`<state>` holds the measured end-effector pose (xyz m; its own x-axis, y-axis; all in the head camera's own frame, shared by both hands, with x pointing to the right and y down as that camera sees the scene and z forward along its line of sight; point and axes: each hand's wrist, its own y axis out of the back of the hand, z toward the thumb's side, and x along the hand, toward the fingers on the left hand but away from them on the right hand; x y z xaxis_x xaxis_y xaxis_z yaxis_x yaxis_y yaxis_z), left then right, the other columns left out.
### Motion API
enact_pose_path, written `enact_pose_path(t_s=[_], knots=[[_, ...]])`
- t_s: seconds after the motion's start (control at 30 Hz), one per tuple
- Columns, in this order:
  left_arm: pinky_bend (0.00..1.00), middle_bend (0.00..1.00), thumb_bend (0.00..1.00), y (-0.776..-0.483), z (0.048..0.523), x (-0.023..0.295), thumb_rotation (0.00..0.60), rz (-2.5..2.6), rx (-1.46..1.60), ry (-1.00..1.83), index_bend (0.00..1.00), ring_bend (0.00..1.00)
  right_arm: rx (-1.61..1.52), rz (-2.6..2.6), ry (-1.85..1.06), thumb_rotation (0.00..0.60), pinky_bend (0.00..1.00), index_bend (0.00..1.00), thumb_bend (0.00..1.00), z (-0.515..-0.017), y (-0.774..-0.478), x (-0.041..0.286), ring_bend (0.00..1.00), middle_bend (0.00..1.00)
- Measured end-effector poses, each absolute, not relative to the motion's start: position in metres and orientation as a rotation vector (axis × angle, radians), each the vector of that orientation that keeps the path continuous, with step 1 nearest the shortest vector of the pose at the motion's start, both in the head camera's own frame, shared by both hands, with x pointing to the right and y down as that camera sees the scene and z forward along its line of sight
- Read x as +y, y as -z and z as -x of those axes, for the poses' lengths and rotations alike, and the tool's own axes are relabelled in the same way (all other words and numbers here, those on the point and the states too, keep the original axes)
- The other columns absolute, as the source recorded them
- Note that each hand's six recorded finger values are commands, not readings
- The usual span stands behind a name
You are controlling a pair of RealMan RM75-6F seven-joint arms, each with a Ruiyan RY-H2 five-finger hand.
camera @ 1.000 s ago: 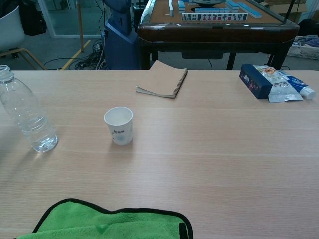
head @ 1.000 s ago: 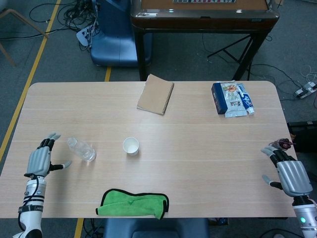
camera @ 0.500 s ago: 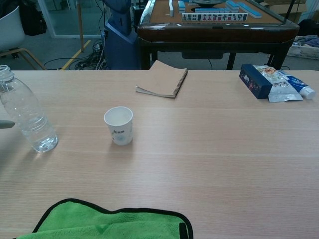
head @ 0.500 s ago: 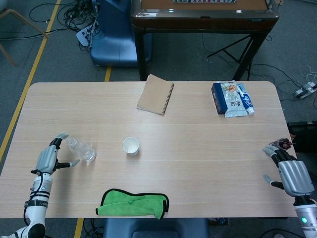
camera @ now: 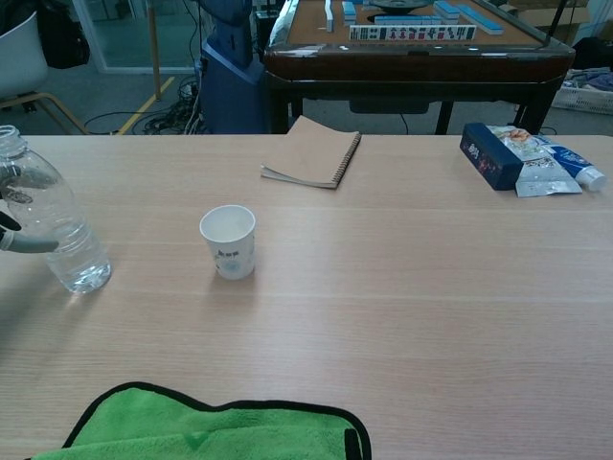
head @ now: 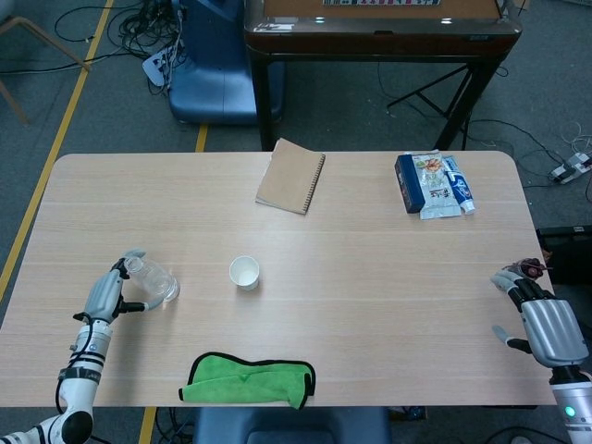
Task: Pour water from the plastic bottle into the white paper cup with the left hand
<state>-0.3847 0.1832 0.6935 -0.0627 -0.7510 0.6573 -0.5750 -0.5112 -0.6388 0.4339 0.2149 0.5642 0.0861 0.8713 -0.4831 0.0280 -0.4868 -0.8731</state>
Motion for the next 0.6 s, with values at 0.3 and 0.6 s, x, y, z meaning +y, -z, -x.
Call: enact_pose_path(t_s=[0.3,0.6], knots=[[0.23,0.10,0.00,-0.701,0.382,0.181,0.600,2.064,1.482,1.618,0.14,0.12,-0.905,1.644,-1.486,0.600,0.47,0.23,0.17,-0.434,-0.564,0.215,0.22,0.21],[0.23,0.11,0.00,-0.708,0.381,0.178,0.600,2.090,1.531,1.603,0.15,0.13,-0.908,1.644,-1.487,0.600,0.47,0.23,0.17,-0.435,-0.564,0.214,0.22,0.21]])
